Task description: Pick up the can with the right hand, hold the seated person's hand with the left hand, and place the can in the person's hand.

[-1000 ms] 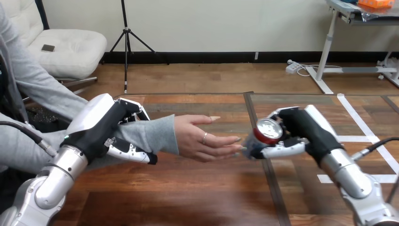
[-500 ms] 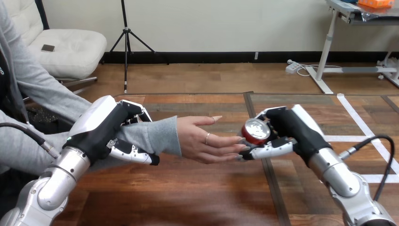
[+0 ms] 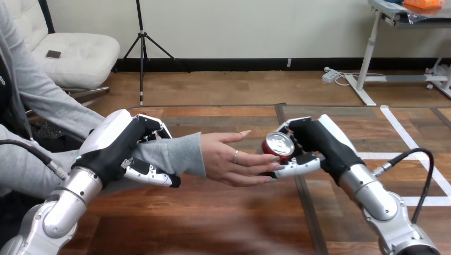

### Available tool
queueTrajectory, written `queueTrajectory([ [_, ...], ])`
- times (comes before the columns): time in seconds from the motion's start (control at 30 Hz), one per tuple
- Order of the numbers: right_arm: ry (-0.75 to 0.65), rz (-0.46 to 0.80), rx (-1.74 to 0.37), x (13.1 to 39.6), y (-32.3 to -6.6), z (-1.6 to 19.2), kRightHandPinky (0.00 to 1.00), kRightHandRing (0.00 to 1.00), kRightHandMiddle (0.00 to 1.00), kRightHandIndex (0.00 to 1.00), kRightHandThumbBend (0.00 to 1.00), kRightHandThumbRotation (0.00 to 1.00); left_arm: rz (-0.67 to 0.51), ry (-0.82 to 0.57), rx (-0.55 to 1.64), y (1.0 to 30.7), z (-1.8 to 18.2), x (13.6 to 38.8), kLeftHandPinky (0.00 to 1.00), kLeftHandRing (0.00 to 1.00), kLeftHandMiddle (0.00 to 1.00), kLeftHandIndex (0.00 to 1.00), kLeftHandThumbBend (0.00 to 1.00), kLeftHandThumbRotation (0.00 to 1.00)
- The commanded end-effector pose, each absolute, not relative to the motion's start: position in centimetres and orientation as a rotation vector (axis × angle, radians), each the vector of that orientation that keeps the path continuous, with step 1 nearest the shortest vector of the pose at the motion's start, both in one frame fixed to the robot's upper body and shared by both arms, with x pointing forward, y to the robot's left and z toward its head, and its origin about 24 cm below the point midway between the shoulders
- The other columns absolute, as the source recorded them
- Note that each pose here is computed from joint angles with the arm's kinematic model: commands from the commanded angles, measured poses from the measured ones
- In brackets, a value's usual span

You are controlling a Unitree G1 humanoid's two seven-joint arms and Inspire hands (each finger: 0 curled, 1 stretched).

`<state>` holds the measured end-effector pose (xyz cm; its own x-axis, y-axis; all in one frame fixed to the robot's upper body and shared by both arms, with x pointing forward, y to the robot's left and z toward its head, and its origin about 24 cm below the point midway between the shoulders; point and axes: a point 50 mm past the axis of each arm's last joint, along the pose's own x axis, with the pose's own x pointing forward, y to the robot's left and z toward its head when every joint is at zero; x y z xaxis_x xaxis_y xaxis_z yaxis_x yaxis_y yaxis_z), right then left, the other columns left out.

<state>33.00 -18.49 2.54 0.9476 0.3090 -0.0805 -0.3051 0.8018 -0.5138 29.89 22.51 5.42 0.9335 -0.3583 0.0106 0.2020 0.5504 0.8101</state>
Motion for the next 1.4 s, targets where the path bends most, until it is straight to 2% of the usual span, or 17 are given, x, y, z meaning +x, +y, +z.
queueTrajectory([
  [0.0,-0.257,0.337,-0.545,35.8,-16.1,8.6,0.29,0.31,0.36,0.41,0.85,0.00,-0.273,-0.335,0.917,22.1,9.0,31.2,0.18,0.23,0.30,0.42,0.84,0.00],
  [0.43,-0.286,0.365,-0.525,36.0,-15.2,9.4,0.26,0.28,0.34,0.41,0.85,0.00,-0.274,-0.334,0.922,22.1,9.0,31.2,0.15,0.19,0.26,0.42,0.85,0.00],
  [0.9,-0.319,0.387,-0.526,36.0,-14.7,10.3,0.29,0.31,0.37,0.41,0.84,0.00,-0.274,-0.323,0.918,22.2,8.9,31.2,0.18,0.23,0.30,0.42,0.84,0.00],
  [1.37,-0.337,0.395,-0.542,35.9,-14.5,10.7,0.26,0.28,0.36,0.41,0.85,0.00,-0.275,-0.330,0.916,22.1,8.8,31.1,0.19,0.23,0.30,0.42,0.84,0.00],
])
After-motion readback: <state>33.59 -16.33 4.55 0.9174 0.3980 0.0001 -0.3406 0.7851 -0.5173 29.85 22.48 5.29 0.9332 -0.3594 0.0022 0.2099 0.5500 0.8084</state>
